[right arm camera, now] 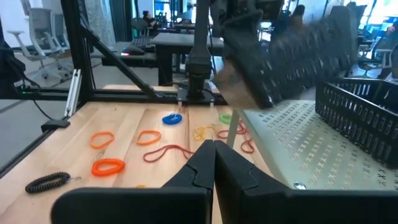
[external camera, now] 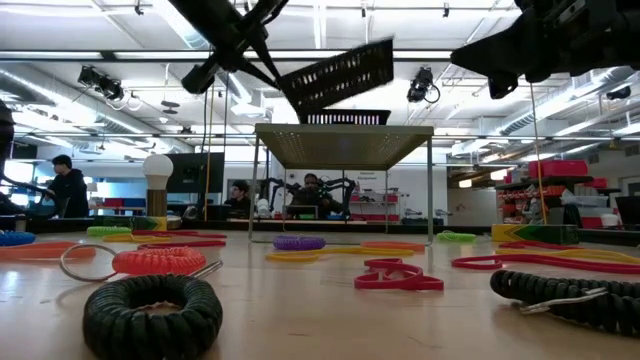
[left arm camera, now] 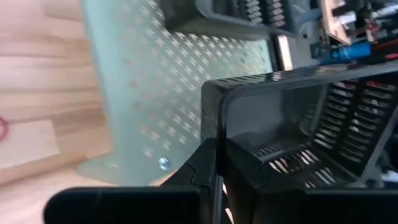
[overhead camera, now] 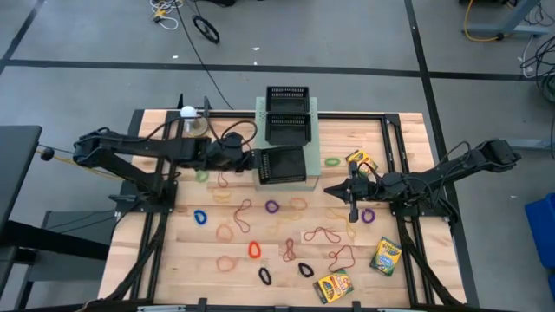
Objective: Pick & Place Office Desk Supplies
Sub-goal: Put the black bin on the shelf aligned with the other black bin
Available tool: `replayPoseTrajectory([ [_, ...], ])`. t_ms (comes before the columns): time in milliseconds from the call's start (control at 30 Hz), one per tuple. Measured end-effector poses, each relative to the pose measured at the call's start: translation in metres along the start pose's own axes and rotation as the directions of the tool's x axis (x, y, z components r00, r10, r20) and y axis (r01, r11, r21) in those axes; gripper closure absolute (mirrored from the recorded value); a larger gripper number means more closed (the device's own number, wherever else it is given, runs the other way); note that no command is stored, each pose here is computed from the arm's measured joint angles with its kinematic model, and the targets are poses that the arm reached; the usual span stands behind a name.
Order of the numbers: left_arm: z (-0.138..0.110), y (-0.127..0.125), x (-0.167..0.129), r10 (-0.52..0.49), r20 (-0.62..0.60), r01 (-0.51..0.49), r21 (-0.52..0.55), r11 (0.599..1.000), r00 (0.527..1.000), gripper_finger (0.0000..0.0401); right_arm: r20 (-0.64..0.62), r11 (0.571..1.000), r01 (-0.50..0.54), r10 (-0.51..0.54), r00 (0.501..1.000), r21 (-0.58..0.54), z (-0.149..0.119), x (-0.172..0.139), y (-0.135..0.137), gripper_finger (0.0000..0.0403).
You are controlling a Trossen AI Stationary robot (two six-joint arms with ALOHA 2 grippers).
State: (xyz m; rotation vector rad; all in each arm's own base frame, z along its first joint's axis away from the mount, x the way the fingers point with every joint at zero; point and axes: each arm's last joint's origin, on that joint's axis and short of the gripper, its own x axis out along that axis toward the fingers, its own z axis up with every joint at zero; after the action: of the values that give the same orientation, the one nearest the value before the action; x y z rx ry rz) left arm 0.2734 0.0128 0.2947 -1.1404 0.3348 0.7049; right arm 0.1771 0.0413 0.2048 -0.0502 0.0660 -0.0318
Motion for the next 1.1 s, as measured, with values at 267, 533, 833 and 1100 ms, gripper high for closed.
replayPoseTrajectory([
  [267, 0.0068, 0.0045, 0.0026, 0.031, -0.001, -0.031, 0.001, 1.0, 1.0, 0.0373, 0.005, 1.0, 0.0, 0.0, 1.0, 0.002, 0.0005, 0.0, 0.0, 0.0394],
  [533, 0.0077, 0.0049, 0.0027, 0.036, 0.011, -0.036, 0.006, 0.999, 0.999, 0.0369, 0.005, 1.0, 0.0, 0.0, 1.0, 0.002, 0.0005, 0.0, 0.0, 0.0394],
  [833, 0.009, 0.0029, 0.0028, 0.019, 0.035, -0.019, 0.0, 1.0, 0.999, 0.0366, 0.005, 1.0, 0.0, 0.0, 1.0, 0.002, 0.0005, 0.0, 0.0, 0.0394],
  [1100, 0.01, 0.0007, 0.0028, -0.001, 0.053, 0.001, 0.008, 1.0, 0.999, 0.0338, 0.005, 1.0, 0.0, 0.0, 1.0, 0.002, 0.0005, 0.0, 0.0, 0.0394],
])
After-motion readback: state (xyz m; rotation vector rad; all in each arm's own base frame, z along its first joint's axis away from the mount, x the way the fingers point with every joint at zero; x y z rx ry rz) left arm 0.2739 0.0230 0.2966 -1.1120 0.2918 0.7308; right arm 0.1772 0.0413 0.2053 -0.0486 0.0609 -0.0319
